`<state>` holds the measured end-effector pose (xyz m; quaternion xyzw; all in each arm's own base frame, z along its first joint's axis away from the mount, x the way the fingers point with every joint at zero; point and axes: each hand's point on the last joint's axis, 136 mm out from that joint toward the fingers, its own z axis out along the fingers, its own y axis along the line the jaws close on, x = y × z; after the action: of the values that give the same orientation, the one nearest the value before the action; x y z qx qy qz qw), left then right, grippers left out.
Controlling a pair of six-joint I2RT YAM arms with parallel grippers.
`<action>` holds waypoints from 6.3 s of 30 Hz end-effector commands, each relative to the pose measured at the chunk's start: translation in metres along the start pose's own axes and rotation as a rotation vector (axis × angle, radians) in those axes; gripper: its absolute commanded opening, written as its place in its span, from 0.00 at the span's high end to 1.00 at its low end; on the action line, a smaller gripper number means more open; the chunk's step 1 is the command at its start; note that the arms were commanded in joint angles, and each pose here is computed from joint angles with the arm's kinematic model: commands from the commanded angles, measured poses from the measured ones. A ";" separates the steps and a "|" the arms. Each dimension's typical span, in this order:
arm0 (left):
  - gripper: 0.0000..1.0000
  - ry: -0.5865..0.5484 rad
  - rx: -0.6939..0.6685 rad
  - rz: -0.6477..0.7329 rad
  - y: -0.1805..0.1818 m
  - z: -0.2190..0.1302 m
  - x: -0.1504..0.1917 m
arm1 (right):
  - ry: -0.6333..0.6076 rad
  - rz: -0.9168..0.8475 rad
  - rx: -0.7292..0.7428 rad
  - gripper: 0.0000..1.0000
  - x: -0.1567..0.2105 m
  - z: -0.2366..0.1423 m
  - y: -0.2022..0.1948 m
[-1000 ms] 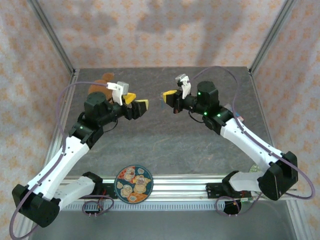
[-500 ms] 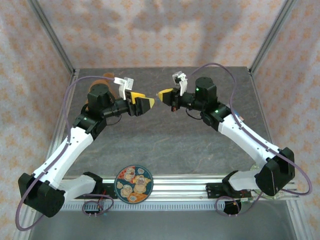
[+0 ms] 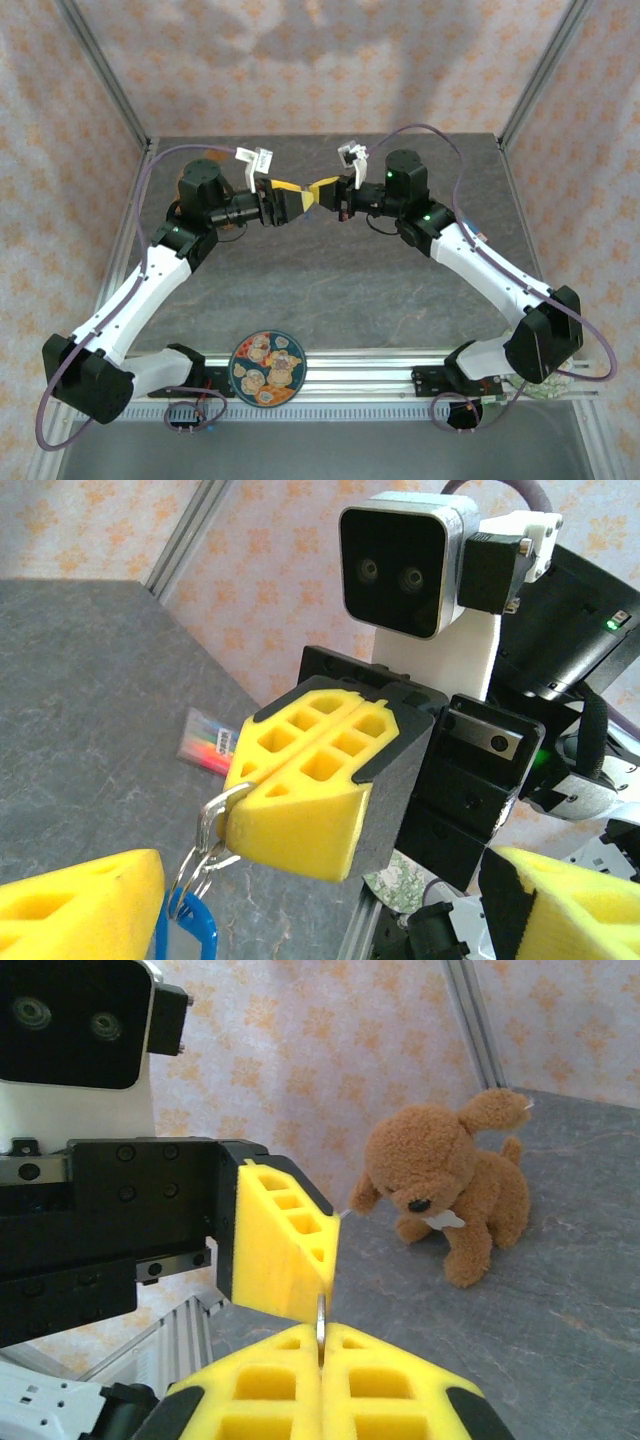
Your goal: Remove the keys from the keyring
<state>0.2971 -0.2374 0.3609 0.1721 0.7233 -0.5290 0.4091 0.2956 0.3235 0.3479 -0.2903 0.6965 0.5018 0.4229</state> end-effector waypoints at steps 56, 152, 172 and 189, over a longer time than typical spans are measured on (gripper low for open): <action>0.38 0.007 0.016 0.051 -0.012 -0.005 -0.008 | -0.091 -0.093 0.018 1.00 -0.037 -0.004 0.022; 0.32 -0.089 0.068 0.144 -0.021 -0.030 -0.033 | -0.080 -0.012 -0.463 1.00 -0.058 -0.013 0.096; 0.49 -0.105 0.107 0.131 -0.025 -0.028 -0.039 | -0.062 -0.027 -0.537 1.00 -0.055 -0.016 0.113; 0.63 -0.125 0.185 0.121 -0.040 -0.031 -0.043 | -0.064 -0.035 -0.616 1.00 -0.060 -0.019 0.130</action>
<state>0.2779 -0.2177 0.4171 0.2287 0.6394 -0.5767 0.4541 0.2468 0.3451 0.4347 -0.3398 0.5543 0.6724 0.3538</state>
